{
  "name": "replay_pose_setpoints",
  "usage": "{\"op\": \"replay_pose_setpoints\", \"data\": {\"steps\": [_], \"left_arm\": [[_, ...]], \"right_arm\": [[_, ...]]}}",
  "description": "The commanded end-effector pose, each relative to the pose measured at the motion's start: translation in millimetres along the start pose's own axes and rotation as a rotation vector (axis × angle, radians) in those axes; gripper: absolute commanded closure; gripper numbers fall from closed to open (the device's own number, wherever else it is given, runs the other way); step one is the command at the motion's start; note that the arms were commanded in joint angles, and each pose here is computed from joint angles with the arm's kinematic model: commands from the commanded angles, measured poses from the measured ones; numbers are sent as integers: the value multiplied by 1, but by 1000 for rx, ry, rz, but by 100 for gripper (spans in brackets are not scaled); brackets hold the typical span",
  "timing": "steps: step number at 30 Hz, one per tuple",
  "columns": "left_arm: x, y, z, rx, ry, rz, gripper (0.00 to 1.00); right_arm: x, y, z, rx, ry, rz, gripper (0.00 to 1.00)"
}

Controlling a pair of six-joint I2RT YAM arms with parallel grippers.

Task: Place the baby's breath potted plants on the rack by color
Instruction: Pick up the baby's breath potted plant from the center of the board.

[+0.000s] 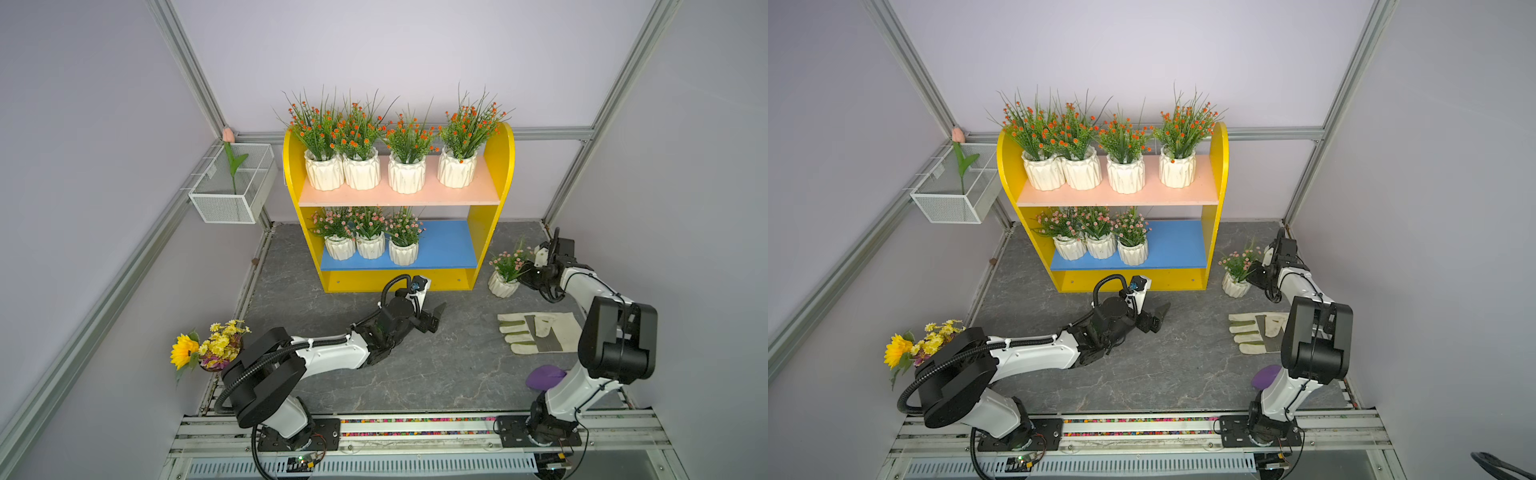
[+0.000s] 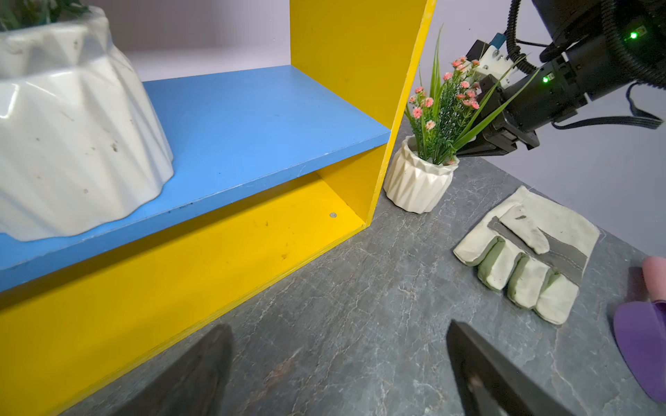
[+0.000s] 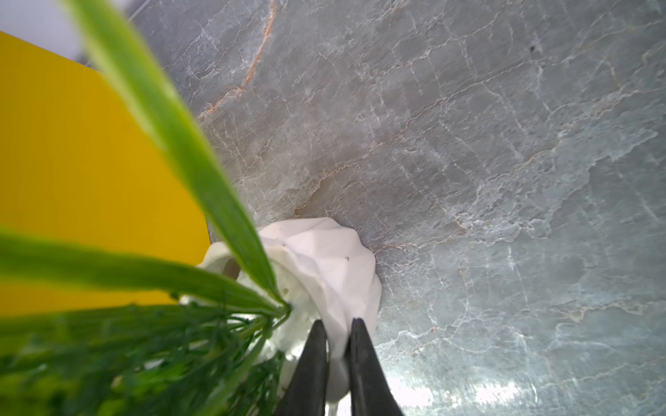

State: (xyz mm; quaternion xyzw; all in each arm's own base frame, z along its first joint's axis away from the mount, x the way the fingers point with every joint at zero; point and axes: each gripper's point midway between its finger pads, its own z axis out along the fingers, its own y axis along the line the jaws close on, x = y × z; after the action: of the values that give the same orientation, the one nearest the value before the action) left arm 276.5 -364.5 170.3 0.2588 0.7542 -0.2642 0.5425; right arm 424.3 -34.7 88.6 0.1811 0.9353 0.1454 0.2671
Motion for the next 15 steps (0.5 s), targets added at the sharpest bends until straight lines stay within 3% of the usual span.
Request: {"op": "replay_pose_setpoints", "data": {"steps": [1,15], "left_arm": [[-9,-5,-6,23,-41,-10,5],[0,-15,4,81,-56,19,1]], "right_arm": [[8,8,-10,-22,26,-21,88],[38,32,-44,-62,23,-73,89]]}}
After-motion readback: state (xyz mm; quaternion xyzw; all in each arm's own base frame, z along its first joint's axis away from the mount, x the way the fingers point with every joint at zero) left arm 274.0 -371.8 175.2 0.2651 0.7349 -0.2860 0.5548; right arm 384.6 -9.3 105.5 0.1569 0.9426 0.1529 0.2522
